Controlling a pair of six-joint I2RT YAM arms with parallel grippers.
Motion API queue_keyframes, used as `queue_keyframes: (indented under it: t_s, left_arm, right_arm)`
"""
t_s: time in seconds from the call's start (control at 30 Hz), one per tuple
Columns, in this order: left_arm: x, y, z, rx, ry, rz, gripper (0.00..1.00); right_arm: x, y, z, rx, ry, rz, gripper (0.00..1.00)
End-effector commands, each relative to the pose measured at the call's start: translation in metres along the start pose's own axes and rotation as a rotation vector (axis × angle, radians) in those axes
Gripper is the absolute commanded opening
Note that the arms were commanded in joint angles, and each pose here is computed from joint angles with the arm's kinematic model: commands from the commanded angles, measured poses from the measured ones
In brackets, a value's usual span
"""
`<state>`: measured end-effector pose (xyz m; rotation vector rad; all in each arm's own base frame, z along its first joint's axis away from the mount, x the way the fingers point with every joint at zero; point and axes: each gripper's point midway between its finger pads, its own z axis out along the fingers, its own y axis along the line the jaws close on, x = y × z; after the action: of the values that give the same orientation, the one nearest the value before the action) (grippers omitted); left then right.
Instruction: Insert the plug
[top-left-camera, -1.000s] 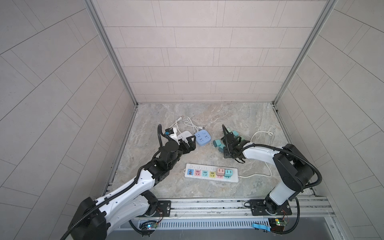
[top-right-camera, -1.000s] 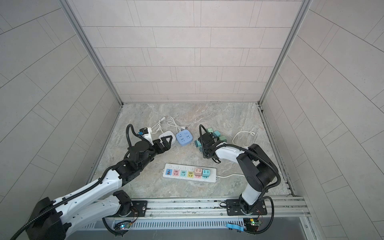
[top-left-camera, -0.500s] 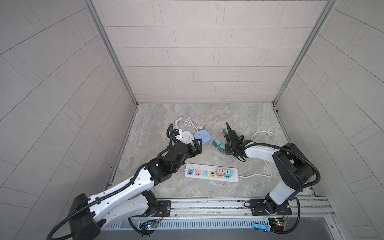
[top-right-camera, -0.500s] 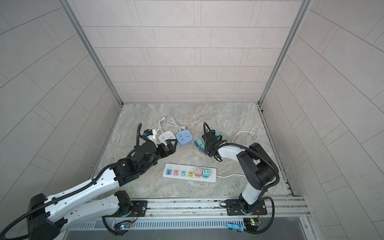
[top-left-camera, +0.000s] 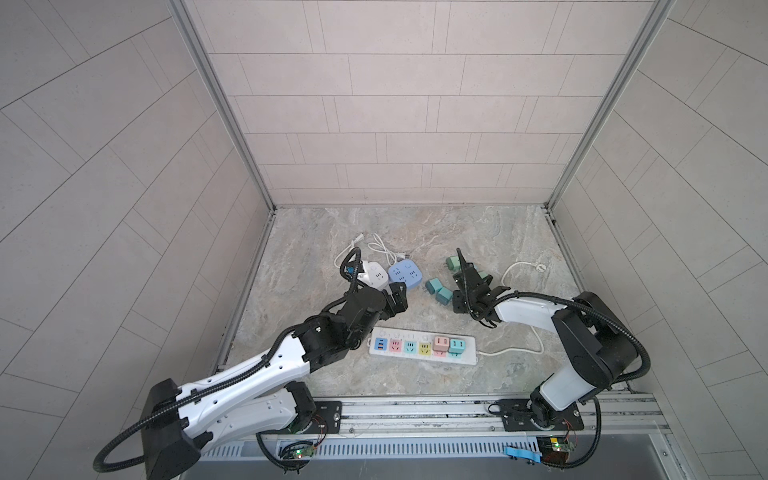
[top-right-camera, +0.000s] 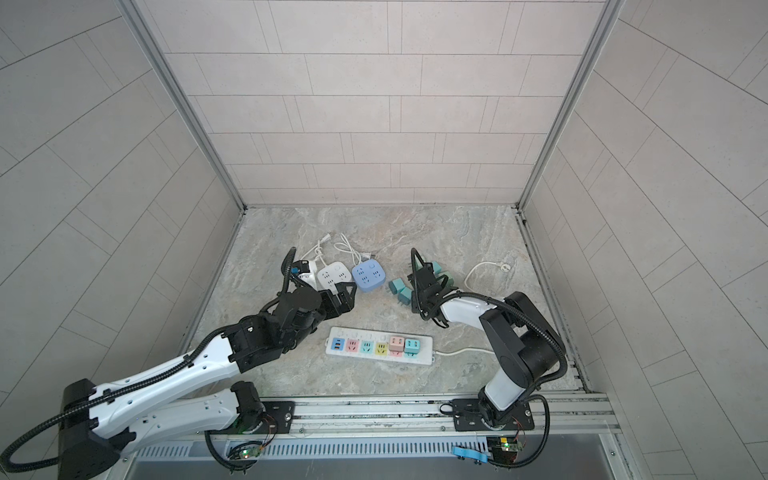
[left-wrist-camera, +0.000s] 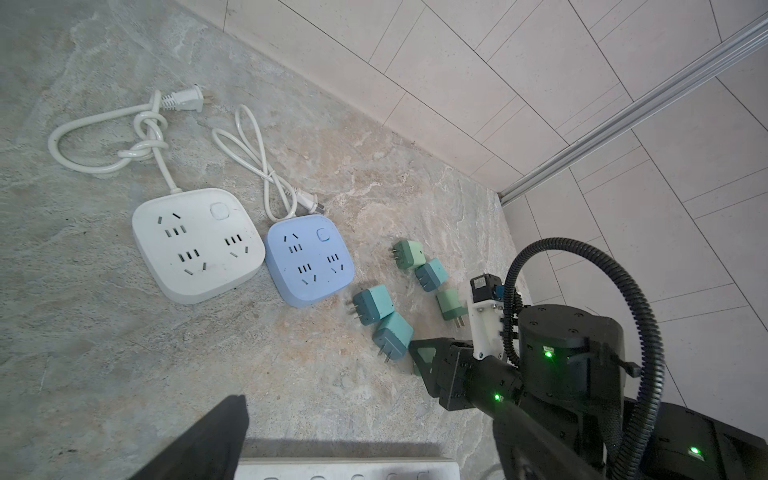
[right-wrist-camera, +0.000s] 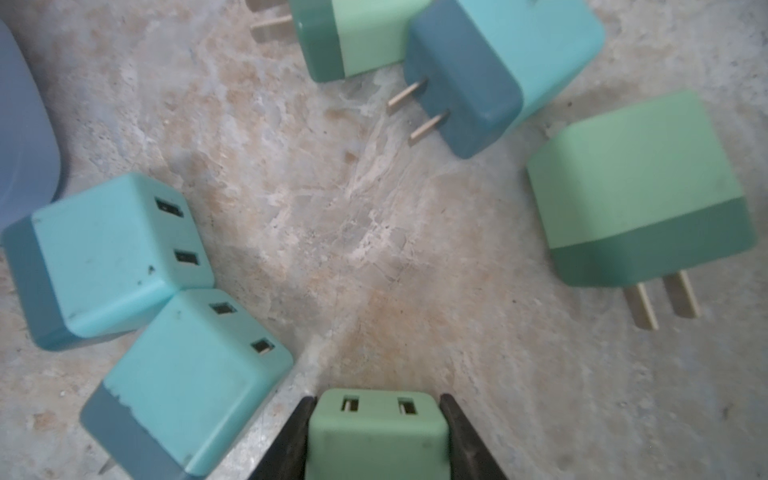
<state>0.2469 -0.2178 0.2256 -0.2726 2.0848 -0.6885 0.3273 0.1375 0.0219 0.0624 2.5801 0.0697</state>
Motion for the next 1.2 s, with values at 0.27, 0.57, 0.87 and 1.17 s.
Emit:
queue_keyframes:
  t_s: [0.27,0.57,0.87,1.17]
  left_arm:
    - [-0.017,-0.011,-0.011,0.070,-0.093,0.121,1.00]
    - [0.004,-0.015,0.004,0.083,-0.078,0.598,1.00]
    - [0.024,-0.056,-0.028,0.395,0.001,0.773,1.00]
    - [0.021,-0.059,-0.013,0.328,0.035,0.752,0.99]
  right_arm:
    - [-0.015,-0.013,-0.049,-0.035,-0.155,0.037,0.26]
    - [-0.040,0.020,-0.100,-0.189,-0.441,-0.124,0.21]
    - [-0.031,0.073,-0.155,-0.380,-0.751,-0.452,0.12]
    - [-0.014,0.101,-0.170,-0.441,-0.814,-0.687,0.08]
